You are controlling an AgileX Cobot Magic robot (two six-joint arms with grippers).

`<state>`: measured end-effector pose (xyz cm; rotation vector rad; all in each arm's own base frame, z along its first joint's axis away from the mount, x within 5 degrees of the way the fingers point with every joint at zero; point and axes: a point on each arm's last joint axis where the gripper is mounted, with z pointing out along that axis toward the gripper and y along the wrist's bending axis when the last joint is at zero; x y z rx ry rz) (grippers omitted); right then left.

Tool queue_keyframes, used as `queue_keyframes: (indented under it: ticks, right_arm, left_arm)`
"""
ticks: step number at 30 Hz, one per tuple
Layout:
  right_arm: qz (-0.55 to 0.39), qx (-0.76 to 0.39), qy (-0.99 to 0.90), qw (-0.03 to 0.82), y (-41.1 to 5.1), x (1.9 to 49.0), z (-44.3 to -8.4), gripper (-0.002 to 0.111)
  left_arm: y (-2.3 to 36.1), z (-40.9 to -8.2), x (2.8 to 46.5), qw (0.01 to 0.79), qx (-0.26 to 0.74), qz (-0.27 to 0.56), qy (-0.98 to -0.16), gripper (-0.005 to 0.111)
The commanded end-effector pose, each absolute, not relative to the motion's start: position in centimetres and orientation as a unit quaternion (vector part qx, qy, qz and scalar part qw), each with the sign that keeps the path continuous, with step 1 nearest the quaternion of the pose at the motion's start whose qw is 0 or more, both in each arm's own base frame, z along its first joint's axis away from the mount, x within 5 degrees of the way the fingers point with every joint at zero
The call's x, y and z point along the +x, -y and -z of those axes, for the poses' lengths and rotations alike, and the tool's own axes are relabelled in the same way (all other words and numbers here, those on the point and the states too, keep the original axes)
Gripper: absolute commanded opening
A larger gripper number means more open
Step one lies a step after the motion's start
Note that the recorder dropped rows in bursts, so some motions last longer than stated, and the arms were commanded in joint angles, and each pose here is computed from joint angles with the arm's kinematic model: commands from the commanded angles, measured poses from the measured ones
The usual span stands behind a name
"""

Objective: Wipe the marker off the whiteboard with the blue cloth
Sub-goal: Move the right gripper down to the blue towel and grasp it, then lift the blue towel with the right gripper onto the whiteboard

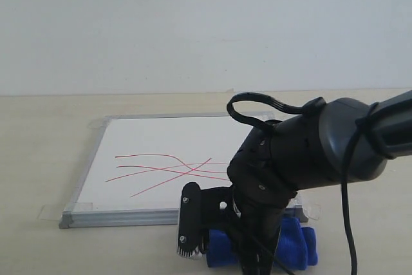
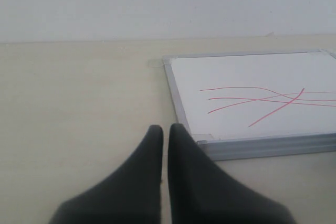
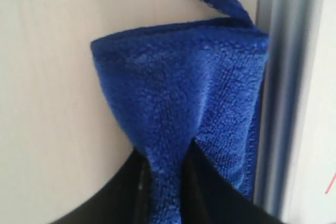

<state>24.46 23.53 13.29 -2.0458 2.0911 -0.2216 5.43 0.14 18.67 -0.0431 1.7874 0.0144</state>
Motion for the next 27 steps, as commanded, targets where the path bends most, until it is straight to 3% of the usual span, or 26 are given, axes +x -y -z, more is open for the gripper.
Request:
queue_keyframes:
  ticks: [1, 6, 10, 20, 27]
  right_arm:
    - [0.082, -0.691, -0.715, 0.075, -23.2, 24.1, -13.1, 0.000]
    - [0.093, -0.688, -0.719, 0.041, -22.7, 23.9, -13.6, 0.000]
    - [0.094, -0.686, -0.719, 0.064, -23.0, 23.9, -15.7, 0.000]
    - [0.088, -0.643, -0.738, 0.186, -24.6, 24.4, -22.4, 0.000]
    - [0.062, -0.619, -0.732, 0.278, -26.2, 25.5, -24.1, 0.000]
  left_arm:
    - [-0.2, -18.5, 5.4, 0.625, -0.024, -0.003, -0.780, 0.004]
    - [-0.2, -18.5, 5.4, 0.625, -0.024, -0.003, -0.780, 0.004]
    - [-0.2, -18.5, 5.4, 0.625, -0.024, -0.003, -0.780, 0.004]
    - [-0.2, -18.5, 5.4, 0.625, -0.024, -0.003, -0.780, 0.004]
    - [-0.2, -18.5, 5.4, 0.625, -0.024, -0.003, -0.780, 0.004]
